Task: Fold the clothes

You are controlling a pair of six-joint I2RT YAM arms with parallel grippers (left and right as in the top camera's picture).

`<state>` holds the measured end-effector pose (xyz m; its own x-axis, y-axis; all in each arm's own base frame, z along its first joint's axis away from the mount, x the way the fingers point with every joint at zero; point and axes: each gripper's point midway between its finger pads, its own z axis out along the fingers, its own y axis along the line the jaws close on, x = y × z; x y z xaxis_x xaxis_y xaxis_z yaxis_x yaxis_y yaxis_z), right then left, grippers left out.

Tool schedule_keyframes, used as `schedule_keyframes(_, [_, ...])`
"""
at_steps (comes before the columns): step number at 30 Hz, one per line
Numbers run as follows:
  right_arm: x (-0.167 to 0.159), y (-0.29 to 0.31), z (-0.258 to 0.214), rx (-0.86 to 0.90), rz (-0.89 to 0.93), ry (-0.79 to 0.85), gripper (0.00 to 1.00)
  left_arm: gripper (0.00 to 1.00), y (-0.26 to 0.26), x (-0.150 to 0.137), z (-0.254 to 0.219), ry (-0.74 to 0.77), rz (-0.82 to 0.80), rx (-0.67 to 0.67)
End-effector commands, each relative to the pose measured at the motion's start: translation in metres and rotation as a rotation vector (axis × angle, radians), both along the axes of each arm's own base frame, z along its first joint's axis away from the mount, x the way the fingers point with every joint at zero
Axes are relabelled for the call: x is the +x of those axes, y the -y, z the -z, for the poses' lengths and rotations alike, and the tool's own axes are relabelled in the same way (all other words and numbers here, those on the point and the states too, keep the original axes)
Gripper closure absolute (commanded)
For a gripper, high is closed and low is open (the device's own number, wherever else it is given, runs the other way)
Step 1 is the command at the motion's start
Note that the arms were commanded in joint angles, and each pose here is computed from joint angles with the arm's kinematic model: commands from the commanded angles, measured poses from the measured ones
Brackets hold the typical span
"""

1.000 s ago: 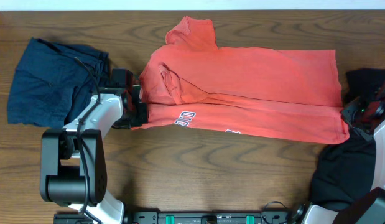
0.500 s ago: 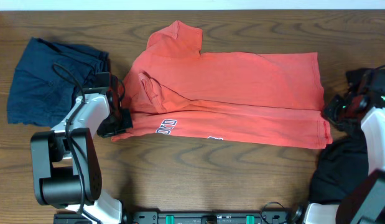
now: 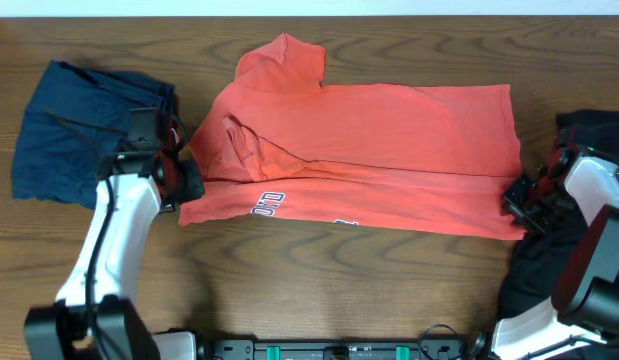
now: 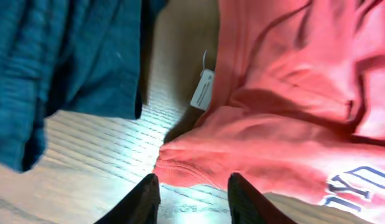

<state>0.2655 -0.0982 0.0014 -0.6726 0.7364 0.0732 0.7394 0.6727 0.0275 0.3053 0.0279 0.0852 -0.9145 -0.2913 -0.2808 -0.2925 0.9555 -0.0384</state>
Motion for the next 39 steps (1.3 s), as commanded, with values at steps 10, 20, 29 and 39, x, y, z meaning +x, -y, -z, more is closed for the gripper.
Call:
schedule_keyframes(10, [-0.05, 0.054, -0.018, -0.132, 0.219, -0.106, 0.8, 0.45, 0.027, 0.009, -0.038, 0.144, 0.063, -0.141])
schedule_keyframes(20, [0.057, -0.013, -0.109, 0.138, -0.186, 0.587, 0.59, 0.41, 0.069, 0.05, -0.04, 0.28, 0.323, -0.139])
schedule_keyframes(29, [0.068, -0.042, -0.109, 0.091, -0.317, 0.575, 0.57, 0.47, 0.133, 0.049, 0.033, 0.106, 0.484, -0.265])
schedule_keyframes(39, [0.068, -0.043, -0.108, 0.086, -0.322, 0.572, 0.57, 0.57, 0.17, 0.04, 0.067, 0.035, 0.567, -0.324])
